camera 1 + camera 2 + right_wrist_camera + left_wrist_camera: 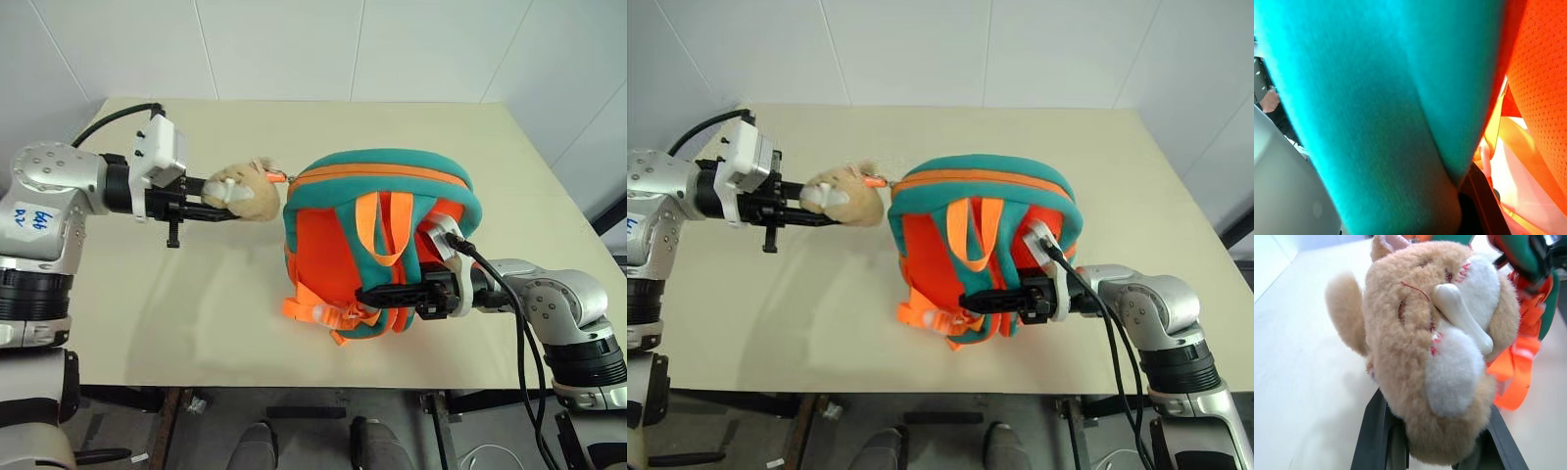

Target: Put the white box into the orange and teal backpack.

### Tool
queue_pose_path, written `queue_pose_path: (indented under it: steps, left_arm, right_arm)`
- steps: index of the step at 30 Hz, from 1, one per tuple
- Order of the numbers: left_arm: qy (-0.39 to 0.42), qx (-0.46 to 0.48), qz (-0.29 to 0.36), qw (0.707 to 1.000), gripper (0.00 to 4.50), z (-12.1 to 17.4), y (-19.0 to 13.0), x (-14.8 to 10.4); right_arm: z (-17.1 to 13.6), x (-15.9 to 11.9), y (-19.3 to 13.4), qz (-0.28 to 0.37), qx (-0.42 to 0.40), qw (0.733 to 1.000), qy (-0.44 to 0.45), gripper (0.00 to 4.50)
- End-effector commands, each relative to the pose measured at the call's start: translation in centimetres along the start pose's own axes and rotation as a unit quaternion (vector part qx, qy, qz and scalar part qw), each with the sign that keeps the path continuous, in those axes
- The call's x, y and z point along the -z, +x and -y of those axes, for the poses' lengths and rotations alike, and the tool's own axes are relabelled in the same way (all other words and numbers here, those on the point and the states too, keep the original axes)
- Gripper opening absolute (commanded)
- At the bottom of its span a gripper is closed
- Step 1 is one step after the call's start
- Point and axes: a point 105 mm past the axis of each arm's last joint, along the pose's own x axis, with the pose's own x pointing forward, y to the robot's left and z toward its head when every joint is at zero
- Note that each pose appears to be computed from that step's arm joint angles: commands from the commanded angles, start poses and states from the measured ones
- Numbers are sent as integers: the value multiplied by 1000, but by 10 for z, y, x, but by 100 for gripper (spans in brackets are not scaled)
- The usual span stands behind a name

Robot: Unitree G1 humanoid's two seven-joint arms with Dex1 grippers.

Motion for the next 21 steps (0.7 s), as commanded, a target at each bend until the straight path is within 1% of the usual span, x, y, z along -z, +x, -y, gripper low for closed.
queue_pose_path:
  steps: [1,4,6,10,12,15,19,21]
  left_arm:
    - [-17,-10,-47,999,66,-3,1,36]
    - [-34,1,-62,998,66,-1,18,61]
    - [-38,5,-70,997,66,-1,27,73]
    - [-56,19,-75,995,66,6,61,100]
    - [-61,29,-70,995,66,11,76,106]
    - [-66,46,-57,995,66,22,90,110]
    - [-78,40,-49,995,66,34,95,121]
    - [-87,34,-39,995,66,39,91,123]
  right_arm:
    - [-5,-1,1,3,-6,1000,-9,2]
    - [-6,1,1,2,-6,1000,-6,2]
    - [-6,1,1,1,-5,1000,-6,2]
    - [-6,2,2,6,-2,1000,-5,2]
    - [-7,2,3,8,-1,1000,-4,2]
    - [-7,4,2,13,5,1000,3,2]
    - [1,9,2,15,33,999,-9,2]
    - [5,16,1,-1,50,998,-39,2]
